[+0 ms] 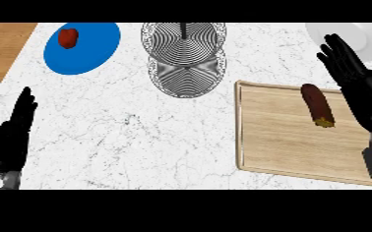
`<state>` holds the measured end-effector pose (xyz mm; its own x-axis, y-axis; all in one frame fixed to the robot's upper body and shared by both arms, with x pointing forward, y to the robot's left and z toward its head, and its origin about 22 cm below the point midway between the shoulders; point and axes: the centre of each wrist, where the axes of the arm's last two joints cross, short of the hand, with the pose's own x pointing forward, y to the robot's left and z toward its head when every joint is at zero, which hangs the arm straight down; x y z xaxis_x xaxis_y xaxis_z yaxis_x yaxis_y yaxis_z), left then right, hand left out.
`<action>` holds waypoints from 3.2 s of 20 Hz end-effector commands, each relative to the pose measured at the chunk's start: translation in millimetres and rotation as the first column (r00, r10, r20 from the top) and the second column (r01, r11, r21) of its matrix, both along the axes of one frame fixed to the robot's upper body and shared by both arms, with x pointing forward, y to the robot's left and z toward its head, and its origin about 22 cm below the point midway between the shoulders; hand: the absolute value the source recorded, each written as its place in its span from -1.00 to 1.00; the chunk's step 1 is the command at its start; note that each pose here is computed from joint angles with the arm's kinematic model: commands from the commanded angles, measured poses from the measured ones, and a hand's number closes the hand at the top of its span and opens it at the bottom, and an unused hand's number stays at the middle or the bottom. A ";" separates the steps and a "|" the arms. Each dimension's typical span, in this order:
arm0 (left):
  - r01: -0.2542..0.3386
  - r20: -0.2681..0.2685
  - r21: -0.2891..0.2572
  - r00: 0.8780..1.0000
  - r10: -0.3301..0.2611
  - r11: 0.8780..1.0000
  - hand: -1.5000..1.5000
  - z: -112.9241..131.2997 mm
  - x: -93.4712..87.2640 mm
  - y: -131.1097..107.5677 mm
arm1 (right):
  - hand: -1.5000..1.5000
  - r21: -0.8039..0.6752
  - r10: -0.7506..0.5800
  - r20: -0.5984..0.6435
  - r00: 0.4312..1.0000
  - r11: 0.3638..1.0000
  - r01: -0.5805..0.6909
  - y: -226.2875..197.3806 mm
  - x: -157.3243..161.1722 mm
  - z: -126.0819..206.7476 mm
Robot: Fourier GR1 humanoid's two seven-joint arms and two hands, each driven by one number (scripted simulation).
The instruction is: Pick the sweet potato from the tray and place it in the tiered basket
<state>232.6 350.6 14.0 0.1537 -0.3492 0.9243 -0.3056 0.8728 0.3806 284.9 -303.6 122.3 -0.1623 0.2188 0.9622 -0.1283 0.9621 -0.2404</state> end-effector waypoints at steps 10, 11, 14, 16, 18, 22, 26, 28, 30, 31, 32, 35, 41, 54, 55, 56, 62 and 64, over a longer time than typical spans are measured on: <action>0.520 0.091 -0.255 0.852 -0.515 0.815 0.00 -9.2 28.4 -129.0 | -1.00 0.091 -0.358 -0.166 0.919 0.922 0.376 51.9 58.8 -76.6; 0.526 0.106 -0.286 0.848 -0.519 0.801 0.00 -15.3 26.5 -138.0 | -1.00 0.117 -0.364 -0.118 0.924 0.919 0.377 49.2 66.0 -75.5; 0.509 0.075 -0.282 0.856 -0.511 0.813 0.00 -28.0 22.2 -117.9 | -1.00 0.006 -0.350 0.020 0.936 0.937 0.350 31.5 87.3 -44.0; 0.486 0.068 -0.276 0.871 -0.487 0.829 0.00 -45.7 22.8 -120.8 | -1.00 -0.126 -0.334 0.049 0.941 0.933 0.337 53.1 87.9 -28.9; 0.484 0.088 -0.279 0.873 -0.480 0.829 0.00 -41.1 28.2 -110.0 | -1.00 -0.245 -0.329 0.069 0.942 0.910 0.336 42.7 77.8 2.5; 0.468 0.085 -0.286 0.882 -0.464 0.836 0.00 -35.4 30.0 -109.2 | -1.00 -0.629 -0.382 -0.035 0.924 0.727 0.277 4.9 76.9 28.9; 0.489 0.068 -0.279 0.869 -0.491 0.827 0.00 -37.2 23.2 -116.2 | -1.00 -0.859 -0.389 -0.186 0.902 0.510 0.042 12.6 76.9 40.4; 0.500 0.062 -0.266 0.862 -0.503 0.824 0.00 -36.6 22.6 -103.3 | -1.00 -0.914 -0.407 -0.215 0.888 0.405 -0.035 16.7 78.5 62.3; 0.477 0.071 -0.276 0.876 -0.477 0.835 0.00 -43.7 19.8 -110.3 | -1.00 -0.924 -0.372 -0.279 0.885 0.356 -0.141 40.0 73.7 80.8; 0.492 0.068 -0.273 0.867 -0.493 0.827 0.00 -31.6 27.3 -99.1 | -1.00 -0.922 -0.381 -0.314 0.870 0.342 -0.183 37.0 71.1 84.3; 0.490 0.073 -0.274 0.868 -0.491 0.827 0.00 -33.1 35.4 -117.5 | -1.00 -0.921 -0.368 -0.326 0.871 0.330 -0.205 64.8 77.4 93.4; 0.491 0.091 -0.280 0.869 -0.487 0.825 0.00 -34.5 32.2 -106.5 | -1.00 -0.911 -0.377 -0.363 0.852 0.336 -0.240 69.8 65.5 121.5; 0.471 0.069 -0.285 0.879 -0.472 0.835 0.00 -32.1 34.5 -111.9 | -1.00 -0.912 -0.446 -0.374 0.814 0.336 -0.235 73.9 57.9 92.9; 0.500 0.094 -0.289 0.864 -0.495 0.816 0.00 -38.6 34.5 -107.0 | -1.00 -0.929 -0.590 -0.364 0.721 0.287 -0.235 60.7 55.9 33.0; 0.493 0.083 -0.292 0.867 -0.492 0.820 0.00 -26.1 42.4 -121.8 | -1.00 -0.924 -0.589 -0.365 0.721 0.327 -0.200 71.6 66.2 39.2; 0.490 0.084 -0.277 0.869 -0.488 0.826 0.00 -42.6 38.8 -122.6 | -1.00 -0.931 -0.583 -0.354 0.732 0.294 -0.216 67.5 46.0 10.7; 0.512 0.074 -0.272 0.855 -0.513 0.815 0.00 -41.0 28.3 -110.6 | -1.00 -0.937 -0.619 -0.338 0.709 0.289 -0.194 49.1 57.5 -6.6; 0.494 0.082 -0.280 0.867 -0.492 0.823 0.00 -48.4 27.1 -115.5 | -1.00 -0.929 -0.625 -0.358 0.694 0.311 -0.198 53.8 64.9 -21.5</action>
